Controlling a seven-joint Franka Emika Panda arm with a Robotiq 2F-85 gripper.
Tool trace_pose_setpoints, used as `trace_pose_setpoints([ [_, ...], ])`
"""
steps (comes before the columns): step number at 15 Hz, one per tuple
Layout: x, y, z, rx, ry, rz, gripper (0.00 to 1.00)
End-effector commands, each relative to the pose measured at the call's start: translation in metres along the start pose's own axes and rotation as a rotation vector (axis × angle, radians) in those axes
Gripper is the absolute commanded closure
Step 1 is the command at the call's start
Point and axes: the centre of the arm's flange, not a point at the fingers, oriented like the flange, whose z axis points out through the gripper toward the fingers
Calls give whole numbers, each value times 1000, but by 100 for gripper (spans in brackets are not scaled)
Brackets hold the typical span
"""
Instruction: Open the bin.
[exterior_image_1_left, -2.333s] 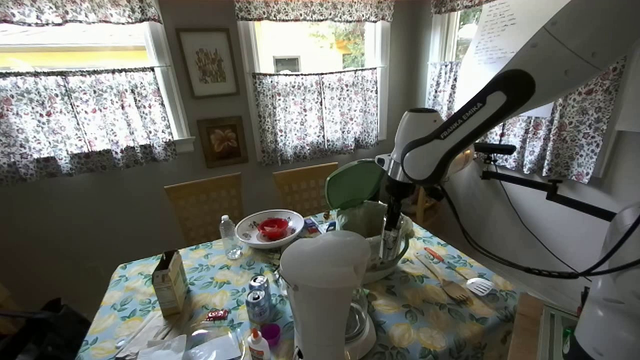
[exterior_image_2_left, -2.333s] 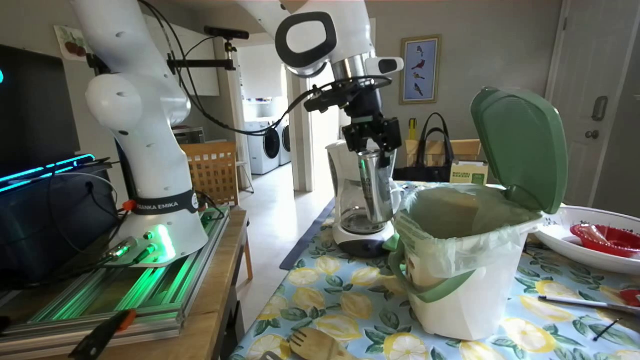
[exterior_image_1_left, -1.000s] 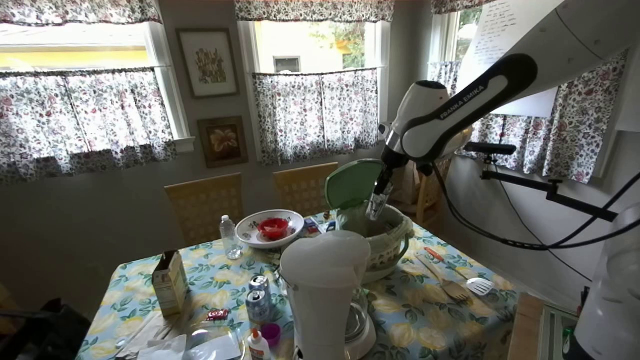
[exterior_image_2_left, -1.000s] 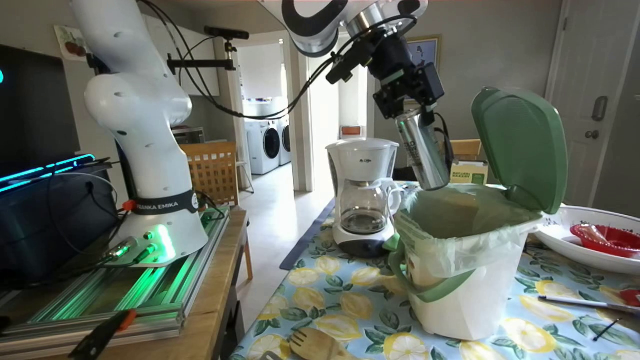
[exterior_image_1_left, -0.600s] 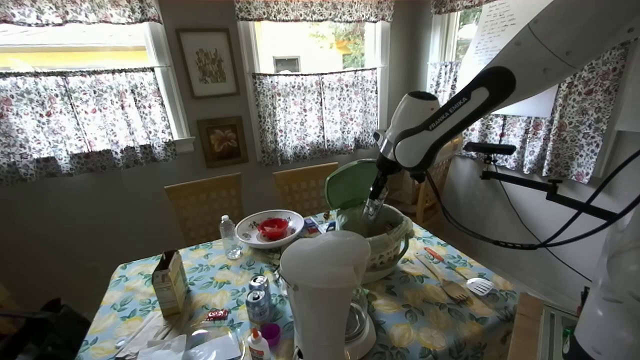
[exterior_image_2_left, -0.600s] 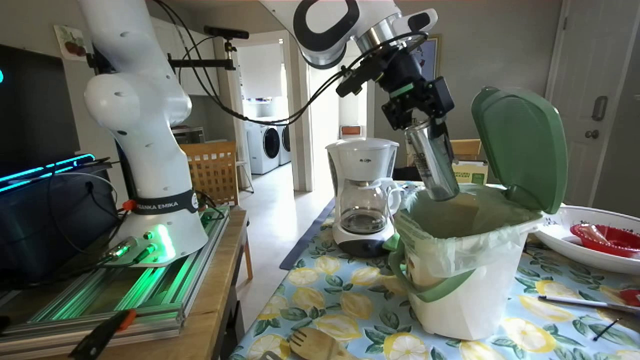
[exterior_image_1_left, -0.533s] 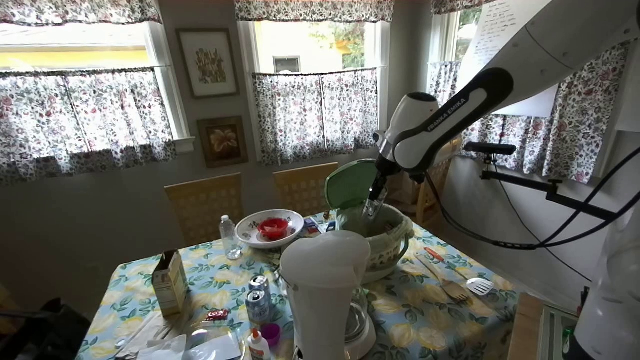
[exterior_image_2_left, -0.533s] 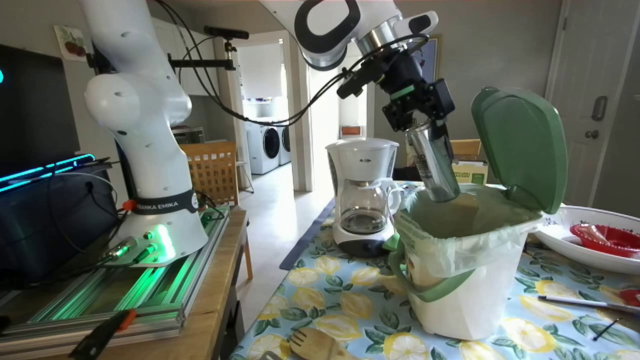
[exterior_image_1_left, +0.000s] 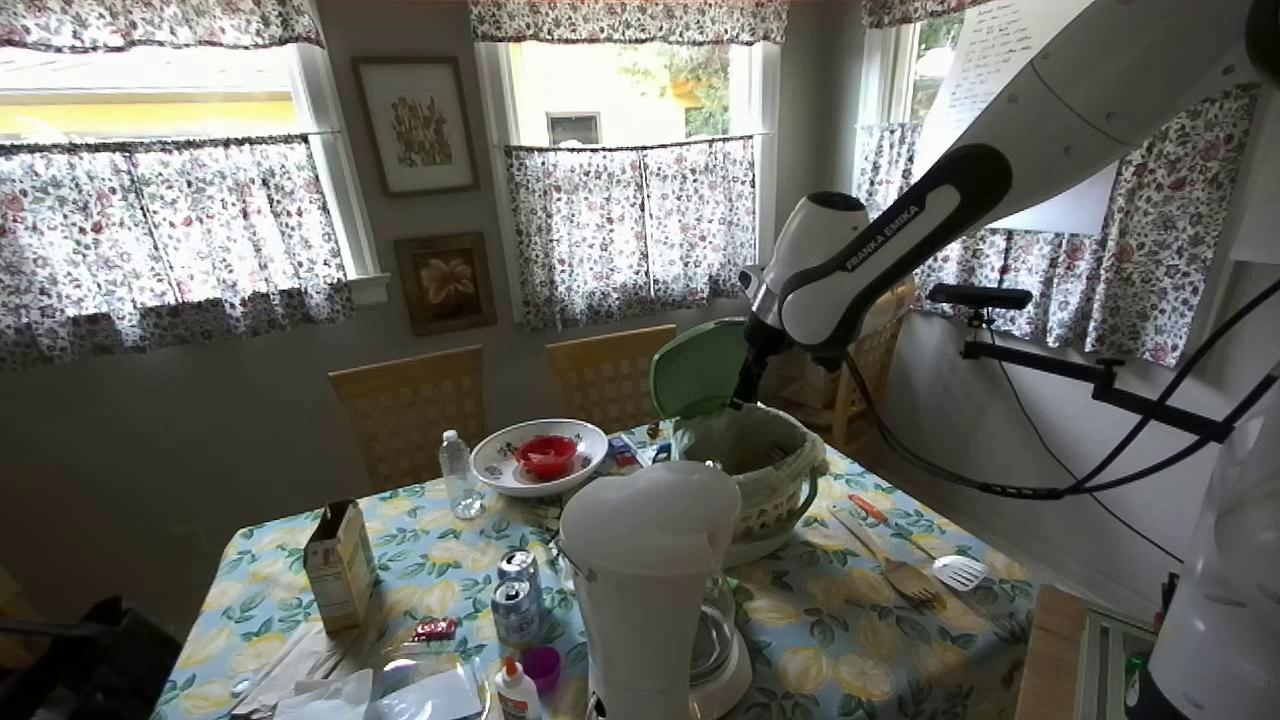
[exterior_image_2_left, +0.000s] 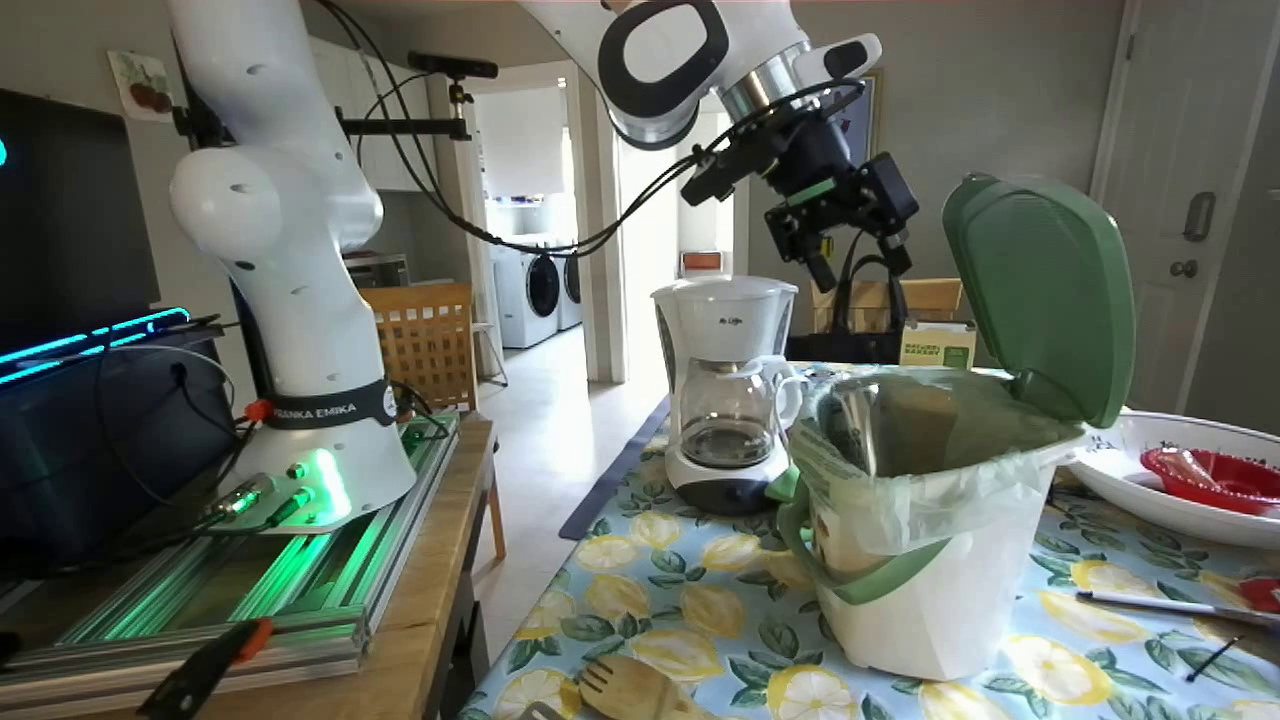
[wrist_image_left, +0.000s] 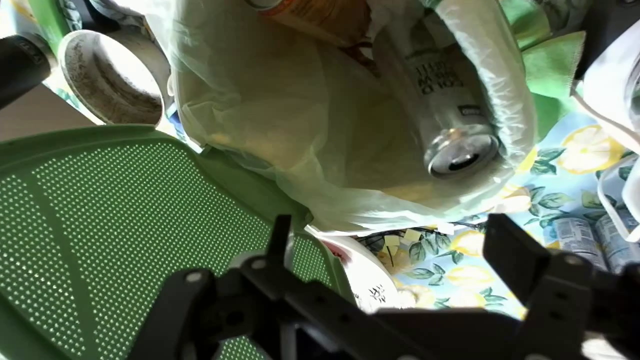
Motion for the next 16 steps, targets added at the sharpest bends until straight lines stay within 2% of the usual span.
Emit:
trace_pose_setpoints([
  [1,5,0,-2,-4,22,-3,0],
  [6,-1,-10,-17,18,-70,119,0],
  [10,-11,-21,-34,53,-162,284,0],
  [13,-19,-33,-51,72,-190,361,0],
  [16,-30,-45,-64,97,-185,370,0],
])
